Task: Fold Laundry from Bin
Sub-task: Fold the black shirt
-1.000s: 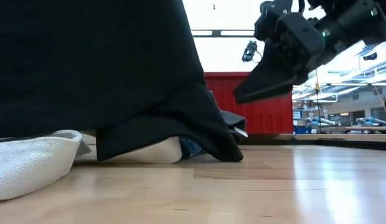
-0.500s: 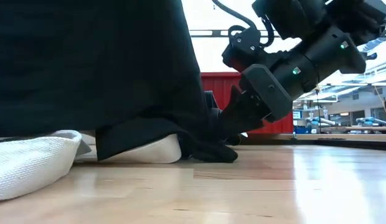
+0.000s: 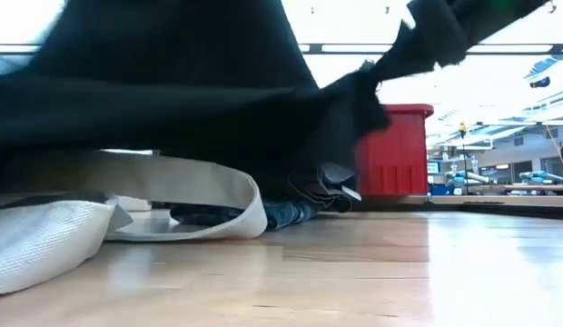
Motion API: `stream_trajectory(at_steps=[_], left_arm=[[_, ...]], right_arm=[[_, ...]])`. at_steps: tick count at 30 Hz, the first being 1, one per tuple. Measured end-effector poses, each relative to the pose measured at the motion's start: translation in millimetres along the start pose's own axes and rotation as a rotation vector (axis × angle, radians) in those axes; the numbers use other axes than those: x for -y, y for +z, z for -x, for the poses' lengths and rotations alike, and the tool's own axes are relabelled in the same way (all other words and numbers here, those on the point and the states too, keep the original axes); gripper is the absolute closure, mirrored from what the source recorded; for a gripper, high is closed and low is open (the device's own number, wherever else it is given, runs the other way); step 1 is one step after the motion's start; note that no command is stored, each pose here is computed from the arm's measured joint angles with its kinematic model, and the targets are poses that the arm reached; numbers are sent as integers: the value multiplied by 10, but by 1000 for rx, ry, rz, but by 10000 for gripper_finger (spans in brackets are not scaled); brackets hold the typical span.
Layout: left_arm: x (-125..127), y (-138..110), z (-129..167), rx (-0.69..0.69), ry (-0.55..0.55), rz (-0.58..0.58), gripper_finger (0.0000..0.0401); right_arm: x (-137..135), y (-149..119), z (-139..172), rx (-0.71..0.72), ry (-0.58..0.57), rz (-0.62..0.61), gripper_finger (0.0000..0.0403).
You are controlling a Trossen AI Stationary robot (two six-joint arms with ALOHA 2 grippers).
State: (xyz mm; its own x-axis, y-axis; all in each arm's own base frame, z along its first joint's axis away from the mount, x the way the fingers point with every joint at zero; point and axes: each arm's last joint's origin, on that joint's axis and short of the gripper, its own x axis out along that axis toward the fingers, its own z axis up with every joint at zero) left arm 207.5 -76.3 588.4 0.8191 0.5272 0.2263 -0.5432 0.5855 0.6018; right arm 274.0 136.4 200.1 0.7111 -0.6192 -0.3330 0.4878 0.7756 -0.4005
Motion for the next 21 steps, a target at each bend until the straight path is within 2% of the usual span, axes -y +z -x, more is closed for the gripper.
stream_trajectory(at_steps=[2, 4, 8, 13, 15, 17, 21], left_arm=[[94, -124, -78, -20, -96, 13, 394], [180, -263, -194, -62, -175, 47, 394], [240, -543, -452, -171, -253, 100, 394], [252, -803, -791, -209, -340, 225, 394], [292, -922, -945, -242, -361, 260, 394], [366, -1063, -1101, -293, -390, 279, 394], [599, -1322, -1389, -368, -483, 272, 394]], right_arm=[[153, 84, 73, 43, -120, -2, 396], [295, 162, 93, 65, -195, -2, 396], [533, 235, -2, 50, -337, 77, 396], [799, 270, -288, -52, -475, 221, 392], [890, 259, -394, -94, -487, 234, 389], [948, 228, -460, -137, -451, 249, 384], [992, 141, -447, -192, -396, 248, 364]])
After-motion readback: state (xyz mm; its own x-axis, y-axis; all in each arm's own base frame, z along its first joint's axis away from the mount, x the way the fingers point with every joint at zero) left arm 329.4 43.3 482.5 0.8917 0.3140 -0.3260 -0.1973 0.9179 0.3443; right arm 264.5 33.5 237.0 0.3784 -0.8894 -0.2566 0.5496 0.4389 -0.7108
